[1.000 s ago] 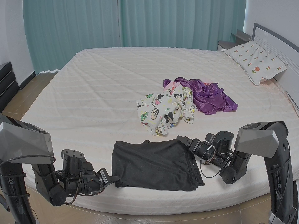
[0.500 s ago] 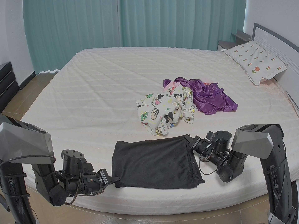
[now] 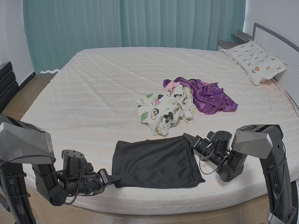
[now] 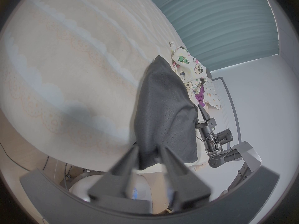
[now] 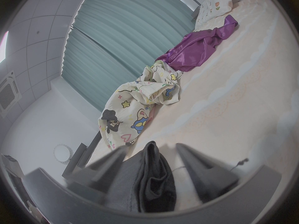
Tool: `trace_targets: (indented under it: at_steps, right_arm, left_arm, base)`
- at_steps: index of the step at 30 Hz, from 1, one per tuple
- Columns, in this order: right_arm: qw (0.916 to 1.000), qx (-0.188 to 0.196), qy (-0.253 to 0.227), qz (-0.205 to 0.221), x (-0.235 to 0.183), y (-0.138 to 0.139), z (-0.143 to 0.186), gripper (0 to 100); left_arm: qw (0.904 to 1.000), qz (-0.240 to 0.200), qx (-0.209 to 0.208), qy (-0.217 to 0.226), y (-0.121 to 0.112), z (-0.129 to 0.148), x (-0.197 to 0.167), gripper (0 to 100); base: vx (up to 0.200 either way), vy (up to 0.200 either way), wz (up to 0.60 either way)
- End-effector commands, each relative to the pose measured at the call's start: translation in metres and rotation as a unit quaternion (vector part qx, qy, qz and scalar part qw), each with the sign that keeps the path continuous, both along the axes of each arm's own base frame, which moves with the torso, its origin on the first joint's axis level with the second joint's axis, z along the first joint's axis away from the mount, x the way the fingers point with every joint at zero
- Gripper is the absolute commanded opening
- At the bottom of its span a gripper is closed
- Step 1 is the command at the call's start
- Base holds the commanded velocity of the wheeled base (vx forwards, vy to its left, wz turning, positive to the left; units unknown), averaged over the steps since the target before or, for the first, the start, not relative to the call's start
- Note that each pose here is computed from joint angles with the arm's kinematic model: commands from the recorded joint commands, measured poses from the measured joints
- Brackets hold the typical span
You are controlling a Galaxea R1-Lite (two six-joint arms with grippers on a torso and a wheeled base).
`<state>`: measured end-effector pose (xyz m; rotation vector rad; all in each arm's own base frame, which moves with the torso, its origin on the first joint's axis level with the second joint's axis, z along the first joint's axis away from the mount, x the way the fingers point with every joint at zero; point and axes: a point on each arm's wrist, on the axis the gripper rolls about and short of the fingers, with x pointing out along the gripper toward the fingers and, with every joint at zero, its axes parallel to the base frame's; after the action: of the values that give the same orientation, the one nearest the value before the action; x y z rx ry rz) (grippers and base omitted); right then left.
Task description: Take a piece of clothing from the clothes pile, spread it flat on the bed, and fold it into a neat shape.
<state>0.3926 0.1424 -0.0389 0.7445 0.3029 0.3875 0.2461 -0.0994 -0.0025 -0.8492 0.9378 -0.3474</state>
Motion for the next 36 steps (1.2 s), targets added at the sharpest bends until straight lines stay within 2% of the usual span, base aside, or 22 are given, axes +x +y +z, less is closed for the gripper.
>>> trace_targets:
  at_steps: [1, 4, 9, 10, 13, 15, 18, 20, 21, 23, 27, 30, 33, 36]
  right_arm:
    - [1.0, 0.0, 0.003, 0.001, -0.003, -0.001, 0.002, 100]
    - [0.9998, 0.008, 0.007, -0.017, -0.007, -0.013, 0.012, 100]
    - [0.998, 0.041, 0.003, -0.048, -0.013, -0.036, 0.04, 100]
    - [0.9968, 0.05, -0.007, -0.062, -0.015, -0.048, 0.056, 100]
    - [0.9957, 0.05, -0.008, -0.077, -0.021, -0.061, 0.064, 100]
    - [0.9955, 0.049, -0.009, -0.081, -0.021, -0.064, 0.064, 100]
    - [0.994, 0.043, -0.02, -0.099, -0.021, -0.078, 0.075, 100]
    - [0.9939, 0.042, -0.02, -0.1, -0.021, -0.079, 0.076, 100]
    - [0.993, 0.029, -0.032, -0.11, -0.033, -0.089, 0.091, 100]
    - [0.9924, 0.029, -0.041, -0.112, -0.045, -0.092, 0.105, 100]
    - [0.9917, 0.019, -0.059, -0.112, -0.078, -0.097, 0.132, 100]
    - [0.9898, -0.009, -0.083, -0.115, -0.107, -0.102, 0.152, 100]
    - [0.9885, -0.03, -0.099, -0.111, -0.131, -0.104, 0.164, 100]
    - [0.9837, -0.071, -0.126, -0.107, -0.169, -0.108, 0.176, 100]
  left_arm:
    - [1.0, 0.001, -0.001, -0.001, 0.0, 0.001, 0.0, 100]
    - [1.0, 0.006, -0.004, 0.002, 0.001, 0.001, 0.0, 100]
    - [0.9984, 0.038, -0.041, 0.004, 0.01, 0.019, -0.004, 100]
    - [0.9963, 0.059, -0.062, -0.008, 0.022, 0.033, -0.007, 100]
    - [0.9932, 0.072, -0.084, -0.038, 0.039, 0.053, -0.01, 100]
    - [0.9916, 0.079, -0.088, -0.052, 0.044, 0.06, -0.011, 100]
    - [0.9852, 0.105, -0.09, -0.101, 0.06, 0.08, -0.009, 100]
    - [0.9849, 0.106, -0.09, -0.103, 0.061, 0.081, -0.01, 100]
    - [0.9797, 0.115, -0.073, -0.147, 0.072, 0.093, -0.01, 100]
    - [0.9754, 0.122, -0.056, -0.175, 0.079, 0.1, -0.013, 100]
    - [0.96, 0.14, -0.032, -0.24, 0.094, 0.123, -0.025, 100]
    - [0.9457, 0.148, -0.023, -0.288, 0.1, 0.142, -0.043, 100]
    - [0.9377, 0.15, -0.006, -0.313, 0.103, 0.151, -0.06, 100]
    - [0.9233, 0.148, 0.032, -0.353, 0.105, 0.162, -0.086, 100]
  base:
    - [0.0, 0.0, 0.0]
    - [0.0, 0.0, 0.0]
    - [0.0, 0.0, 0.0]
    - [0.0, 0.0, 0.0]
    - [0.0, 0.0, 0.0]
    - [0.0, 0.0, 0.0]
    - [0.0, 0.0, 0.0]
    - [0.0, 0.0, 0.0]
    - [0.0, 0.0, 0.0]
    - [0.0, 0.0, 0.0]
    - [0.0, 0.0, 0.0]
    - [0.0, 0.0, 0.0]
    - [0.0, 0.0, 0.0]
    - [0.0, 0.0, 0.0]
